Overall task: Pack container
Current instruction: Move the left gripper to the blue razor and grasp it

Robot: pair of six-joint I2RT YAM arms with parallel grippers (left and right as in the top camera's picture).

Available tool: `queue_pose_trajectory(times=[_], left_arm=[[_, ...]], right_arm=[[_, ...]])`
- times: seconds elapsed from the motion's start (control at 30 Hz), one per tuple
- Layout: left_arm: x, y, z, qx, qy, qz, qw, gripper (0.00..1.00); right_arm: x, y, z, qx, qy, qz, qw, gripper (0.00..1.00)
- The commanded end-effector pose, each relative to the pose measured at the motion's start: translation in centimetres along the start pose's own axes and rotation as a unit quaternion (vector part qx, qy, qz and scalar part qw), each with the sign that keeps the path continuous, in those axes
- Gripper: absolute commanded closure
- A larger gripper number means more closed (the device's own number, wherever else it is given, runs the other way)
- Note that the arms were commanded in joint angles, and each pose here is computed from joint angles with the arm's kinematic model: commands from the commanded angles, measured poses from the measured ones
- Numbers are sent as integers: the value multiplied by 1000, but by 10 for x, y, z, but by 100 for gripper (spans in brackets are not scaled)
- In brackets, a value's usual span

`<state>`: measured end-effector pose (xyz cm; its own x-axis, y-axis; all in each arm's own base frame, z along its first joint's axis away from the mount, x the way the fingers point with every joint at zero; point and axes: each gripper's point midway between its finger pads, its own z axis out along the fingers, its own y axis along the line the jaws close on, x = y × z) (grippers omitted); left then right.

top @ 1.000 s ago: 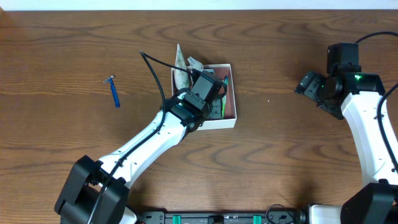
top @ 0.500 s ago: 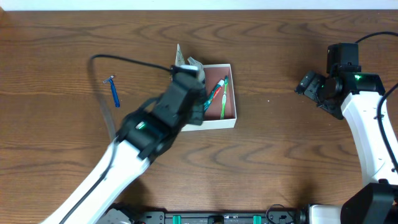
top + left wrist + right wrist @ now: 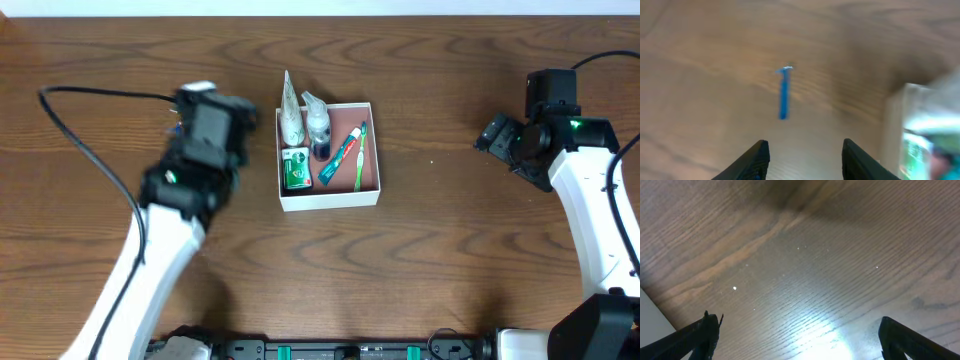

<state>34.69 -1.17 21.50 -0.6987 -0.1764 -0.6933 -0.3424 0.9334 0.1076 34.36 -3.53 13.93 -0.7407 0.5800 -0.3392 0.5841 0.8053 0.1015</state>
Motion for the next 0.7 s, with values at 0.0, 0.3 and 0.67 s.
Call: queue_pose_trajectory(times=[0.0,0.3,0.67], left_arm=[[7,14,44,13,60,-10,998,52],[32,31,129,56,147,-55,986,52],[64,25,181,46,190,-39,980,51]], right_arm=[[-1,-2,0,3,-1,8,1000,1],[-1,-2,0,3,-1,8,1000,1],[-1,-2,0,3,-1,8,1000,1]])
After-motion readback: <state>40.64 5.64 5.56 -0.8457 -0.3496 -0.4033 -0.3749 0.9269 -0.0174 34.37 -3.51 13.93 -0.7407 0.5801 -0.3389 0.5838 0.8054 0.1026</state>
